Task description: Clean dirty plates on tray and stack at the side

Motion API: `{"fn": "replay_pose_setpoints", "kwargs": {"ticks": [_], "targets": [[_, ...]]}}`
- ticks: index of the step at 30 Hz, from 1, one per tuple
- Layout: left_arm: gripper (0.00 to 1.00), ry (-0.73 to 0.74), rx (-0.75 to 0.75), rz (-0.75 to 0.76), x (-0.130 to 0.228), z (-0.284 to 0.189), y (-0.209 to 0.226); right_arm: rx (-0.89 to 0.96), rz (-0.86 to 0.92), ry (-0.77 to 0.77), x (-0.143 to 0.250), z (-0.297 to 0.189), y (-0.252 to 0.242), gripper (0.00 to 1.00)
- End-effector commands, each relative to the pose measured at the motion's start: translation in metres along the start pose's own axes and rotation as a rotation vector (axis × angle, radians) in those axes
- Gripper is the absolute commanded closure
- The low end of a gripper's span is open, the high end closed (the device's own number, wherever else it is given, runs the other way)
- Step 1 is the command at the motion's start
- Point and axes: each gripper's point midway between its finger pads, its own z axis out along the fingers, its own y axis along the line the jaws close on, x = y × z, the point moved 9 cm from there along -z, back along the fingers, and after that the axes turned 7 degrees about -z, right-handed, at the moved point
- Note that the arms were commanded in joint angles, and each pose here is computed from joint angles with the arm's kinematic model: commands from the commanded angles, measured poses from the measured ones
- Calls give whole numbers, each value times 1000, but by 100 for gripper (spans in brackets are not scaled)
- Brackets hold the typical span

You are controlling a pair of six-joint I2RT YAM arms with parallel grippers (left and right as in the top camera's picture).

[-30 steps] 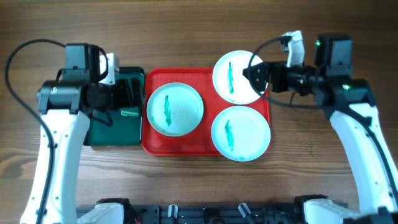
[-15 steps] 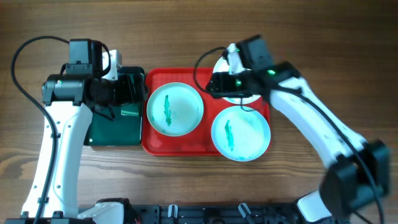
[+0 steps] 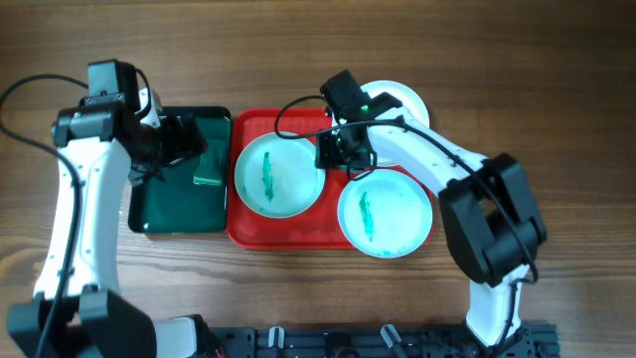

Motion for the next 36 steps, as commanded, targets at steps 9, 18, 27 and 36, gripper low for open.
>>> {"fn": "replay_pose_setpoints", "kwargs": {"ticks": [9, 18, 27, 36], "targets": [[12, 41, -98, 24, -19, 40, 6, 43, 60, -8, 0, 21, 9, 79], [24, 38, -118, 115, -25, 49, 7, 51, 95, -4, 2, 29, 11, 96], [41, 90, -166, 209, -29, 85, 6, 25, 69, -5, 1, 29, 14, 96], [54, 121, -83, 392, -21, 112, -26, 20, 63, -6, 0, 29, 14, 96]]}}
